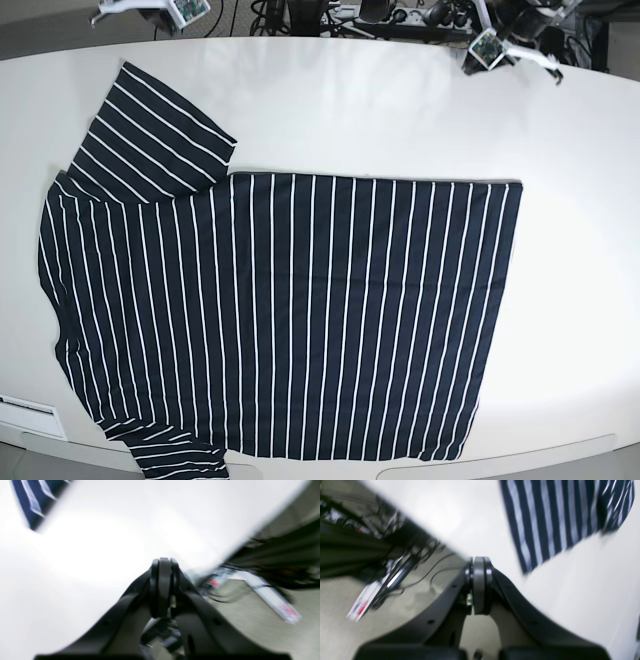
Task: Fold the T-shirt properly
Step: 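Move both grippers down to the shirt's shoulder corners and grasp them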
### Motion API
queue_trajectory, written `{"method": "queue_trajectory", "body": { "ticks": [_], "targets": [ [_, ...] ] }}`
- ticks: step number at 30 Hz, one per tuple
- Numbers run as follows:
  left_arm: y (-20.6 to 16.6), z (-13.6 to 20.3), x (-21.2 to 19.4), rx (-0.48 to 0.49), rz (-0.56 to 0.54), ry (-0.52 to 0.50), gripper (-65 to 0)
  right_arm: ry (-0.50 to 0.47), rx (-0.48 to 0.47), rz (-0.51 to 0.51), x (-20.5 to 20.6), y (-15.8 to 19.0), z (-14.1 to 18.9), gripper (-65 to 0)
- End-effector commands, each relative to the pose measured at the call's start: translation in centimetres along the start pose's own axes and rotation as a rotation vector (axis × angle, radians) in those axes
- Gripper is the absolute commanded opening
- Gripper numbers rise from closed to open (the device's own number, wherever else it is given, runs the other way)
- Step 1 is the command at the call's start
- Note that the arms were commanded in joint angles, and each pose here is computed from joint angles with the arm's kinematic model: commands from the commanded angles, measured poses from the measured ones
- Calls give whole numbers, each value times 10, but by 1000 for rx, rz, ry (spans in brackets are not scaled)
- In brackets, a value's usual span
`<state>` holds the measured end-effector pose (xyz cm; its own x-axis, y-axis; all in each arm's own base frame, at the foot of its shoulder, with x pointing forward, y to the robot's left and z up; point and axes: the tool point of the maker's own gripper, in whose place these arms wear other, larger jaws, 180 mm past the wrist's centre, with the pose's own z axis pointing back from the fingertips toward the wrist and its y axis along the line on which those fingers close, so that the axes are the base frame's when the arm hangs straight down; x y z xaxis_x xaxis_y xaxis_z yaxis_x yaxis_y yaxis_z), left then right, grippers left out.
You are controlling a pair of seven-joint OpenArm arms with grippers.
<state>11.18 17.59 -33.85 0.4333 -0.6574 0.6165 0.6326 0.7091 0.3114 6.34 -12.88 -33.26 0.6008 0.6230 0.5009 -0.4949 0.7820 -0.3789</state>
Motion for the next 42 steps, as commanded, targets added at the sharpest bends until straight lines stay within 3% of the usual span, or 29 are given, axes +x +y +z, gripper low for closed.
{"method": "queue_trajectory", "body": {
  "ticks": [1, 6, 9, 18, 19, 22, 23, 31, 38, 40, 42],
  "targets": [
    [9, 0, 13, 24, -25, -45, -650, -47, -12, 13, 12, -5, -1, -650],
    [28, -17, 38, -1, -148, -121, -650, -217, 46, 3, 60, -10, -22, -650],
    [50, -28, 35, 9, -227, -108, -650, -312, 70, 0, 88, -15, -29, -650],
    [107, -56, -1, -121, -437, -48, -650, -246, 82, 11, 67, -13, -77, -650],
    [112, -59, -4, -135, -469, -42, -622, -242, 83, 11, 66, -13, -77, -650],
    [120, -67, -9, -171, -544, -56, -343, -241, 84, 11, 66, -12, -77, -650],
    [119, -70, -9, -188, -568, -64, -302, -241, 84, 11, 66, -12, -77, -650],
    [100, -102, -35, -315, -796, 25, -303, -208, 86, 12, 59, -12, -78, -650],
    [96, -118, -40, -342, -899, 64, -311, -183, 86, 13, 55, -11, -79, -650],
    [98, -120, -35, -337, -912, 59, -402, -179, 79, 8, 54, -13, -79, -650],
    [102, -121, -32, -323, -910, 60, -580, -160, 54, 17, 50, -17, -80, -650]
  ]
}}
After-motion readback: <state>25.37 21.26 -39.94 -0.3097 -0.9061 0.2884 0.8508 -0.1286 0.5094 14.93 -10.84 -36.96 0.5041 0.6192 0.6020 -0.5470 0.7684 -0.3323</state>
